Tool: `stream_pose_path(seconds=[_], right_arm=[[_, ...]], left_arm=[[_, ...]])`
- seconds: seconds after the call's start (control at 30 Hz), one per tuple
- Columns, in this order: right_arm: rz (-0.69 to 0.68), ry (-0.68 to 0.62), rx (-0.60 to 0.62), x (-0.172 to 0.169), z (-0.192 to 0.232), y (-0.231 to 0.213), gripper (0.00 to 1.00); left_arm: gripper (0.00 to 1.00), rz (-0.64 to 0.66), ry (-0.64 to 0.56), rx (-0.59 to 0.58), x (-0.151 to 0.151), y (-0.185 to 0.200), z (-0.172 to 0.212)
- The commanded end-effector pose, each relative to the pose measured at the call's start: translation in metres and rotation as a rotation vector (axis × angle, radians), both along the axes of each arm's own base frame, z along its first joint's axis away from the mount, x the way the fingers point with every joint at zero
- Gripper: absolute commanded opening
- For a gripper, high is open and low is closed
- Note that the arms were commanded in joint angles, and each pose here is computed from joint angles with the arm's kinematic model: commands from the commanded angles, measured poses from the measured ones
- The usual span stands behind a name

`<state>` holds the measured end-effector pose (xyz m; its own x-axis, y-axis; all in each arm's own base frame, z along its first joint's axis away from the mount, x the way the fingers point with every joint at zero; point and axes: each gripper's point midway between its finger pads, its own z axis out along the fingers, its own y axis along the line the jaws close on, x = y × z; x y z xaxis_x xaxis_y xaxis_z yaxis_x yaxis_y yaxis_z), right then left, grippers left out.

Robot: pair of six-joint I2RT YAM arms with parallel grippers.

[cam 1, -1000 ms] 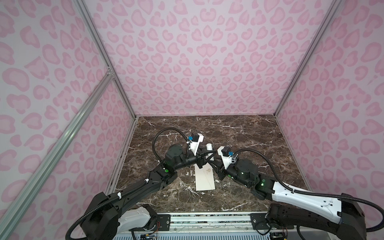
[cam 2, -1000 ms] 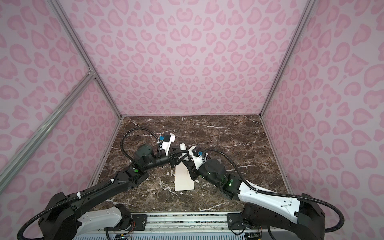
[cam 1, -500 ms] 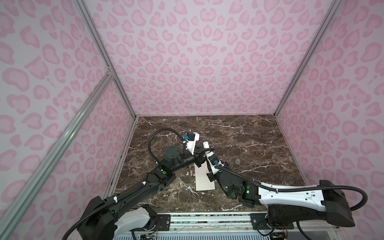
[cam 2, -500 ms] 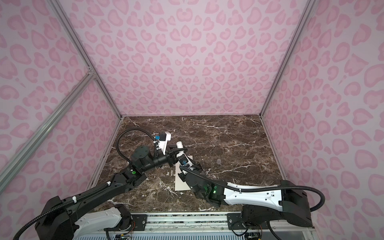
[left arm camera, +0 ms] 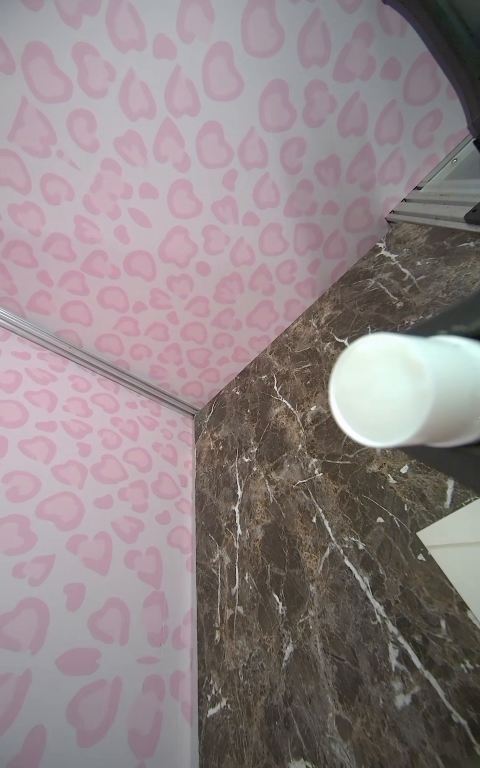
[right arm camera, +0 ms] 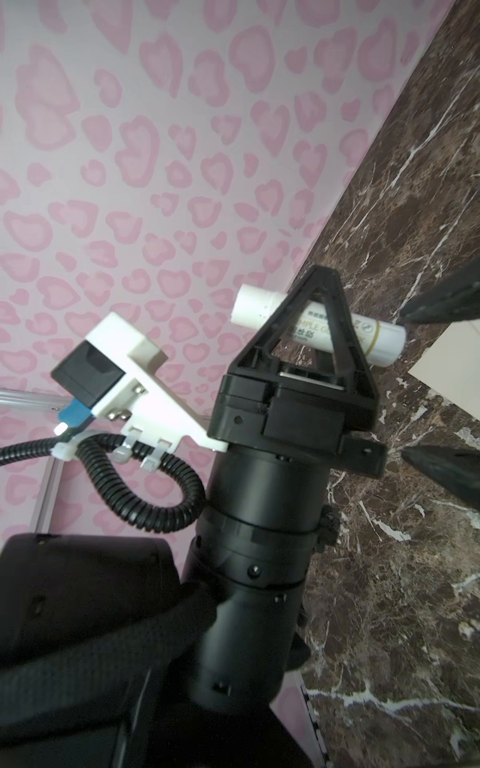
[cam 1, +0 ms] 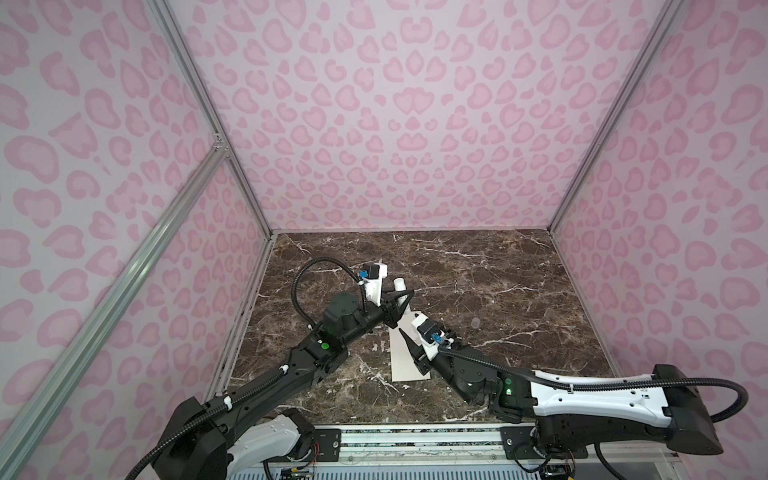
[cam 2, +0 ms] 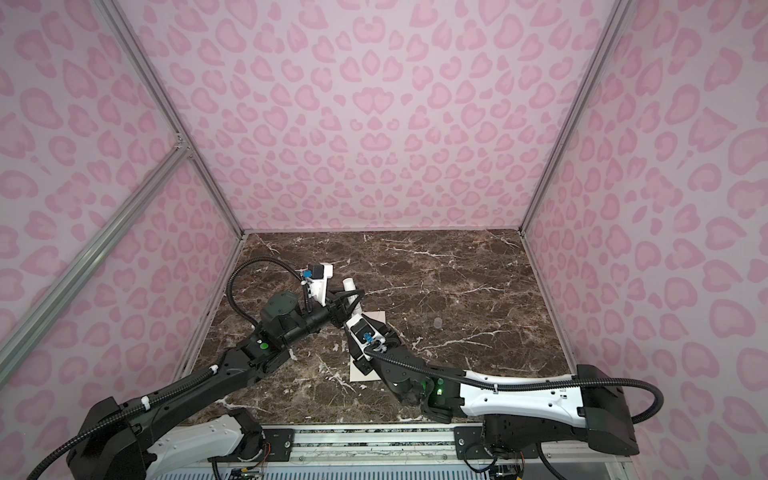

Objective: Place the letter into the envelope and seal it

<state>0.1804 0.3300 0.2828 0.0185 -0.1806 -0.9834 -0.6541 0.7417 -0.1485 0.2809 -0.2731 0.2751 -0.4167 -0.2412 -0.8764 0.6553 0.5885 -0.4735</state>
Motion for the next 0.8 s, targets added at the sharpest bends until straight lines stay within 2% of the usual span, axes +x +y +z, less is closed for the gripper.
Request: stream_pose_path(seconds=[0.0, 0.1, 0.33, 0.53, 0.77], right_arm=[[0.132, 0.048, -0.049, -0.014, -0.017, -0.003, 0.5], [0.179, 0.103, -0.017, -0.011, -0.025, -0.022, 0.49], [0.261, 0.166, 0.206, -0.001, -0.017, -0.053, 0.46], [0.371, 0.22, 0.256, -0.004, -0.015, -0.043, 0.45], [0.461, 0.241, 0.299, -0.009, -0.007, -0.026, 0.45]], left_arm=[[0.04, -0.034, -0.026, -0.018, -0.002, 0.0, 0.008], [0.04, -0.104, -0.044, -0.041, -0.009, -0.006, 0.016], [0.04, -0.361, -0.087, -0.091, -0.038, -0.028, 0.034], [0.04, -0.528, -0.095, -0.159, -0.059, -0.039, 0.043], [0.04, -0.599, -0.083, -0.198, -0.066, -0.045, 0.044]])
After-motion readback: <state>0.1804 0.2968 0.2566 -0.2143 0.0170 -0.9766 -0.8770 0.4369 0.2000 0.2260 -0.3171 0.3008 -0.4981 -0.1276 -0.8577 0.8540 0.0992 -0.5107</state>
